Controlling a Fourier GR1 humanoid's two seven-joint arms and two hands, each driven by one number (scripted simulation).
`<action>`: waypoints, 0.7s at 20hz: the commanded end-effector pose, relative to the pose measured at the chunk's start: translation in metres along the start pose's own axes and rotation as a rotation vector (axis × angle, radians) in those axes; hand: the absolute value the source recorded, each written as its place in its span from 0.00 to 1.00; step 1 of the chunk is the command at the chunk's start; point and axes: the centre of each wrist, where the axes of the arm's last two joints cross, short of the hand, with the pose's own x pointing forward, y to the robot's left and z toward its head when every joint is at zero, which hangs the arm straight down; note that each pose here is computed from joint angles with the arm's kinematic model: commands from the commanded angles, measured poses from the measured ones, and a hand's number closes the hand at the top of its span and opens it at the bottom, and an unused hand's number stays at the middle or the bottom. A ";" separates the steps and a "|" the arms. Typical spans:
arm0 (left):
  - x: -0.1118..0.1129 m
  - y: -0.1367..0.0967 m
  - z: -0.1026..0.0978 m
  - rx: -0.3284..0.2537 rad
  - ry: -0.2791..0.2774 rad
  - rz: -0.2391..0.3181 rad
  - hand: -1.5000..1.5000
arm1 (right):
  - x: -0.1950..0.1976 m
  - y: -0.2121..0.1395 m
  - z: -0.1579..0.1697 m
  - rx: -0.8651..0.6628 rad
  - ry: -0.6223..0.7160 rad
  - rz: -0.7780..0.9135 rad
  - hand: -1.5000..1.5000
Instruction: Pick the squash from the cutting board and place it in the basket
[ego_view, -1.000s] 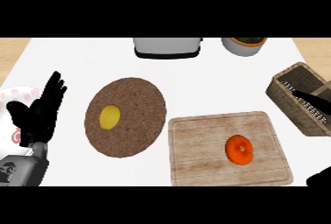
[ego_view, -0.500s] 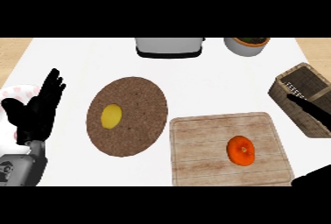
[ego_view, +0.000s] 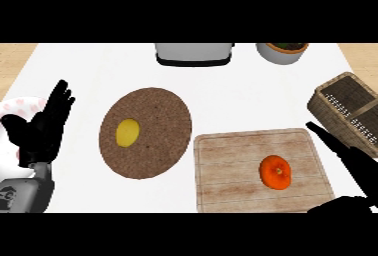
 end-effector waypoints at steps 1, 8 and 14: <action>0.001 -0.010 0.002 -0.001 0.019 0.000 0.50 | -0.013 0.020 -0.009 -0.046 -0.043 -0.004 0.00; 0.025 0.005 -0.002 0.004 -0.007 -0.003 0.50 | -0.008 0.039 -0.012 -0.069 -0.049 0.016 0.00; -0.005 0.001 0.001 -0.008 0.011 0.009 0.50 | -0.029 0.057 -0.001 -0.060 -0.052 0.002 0.00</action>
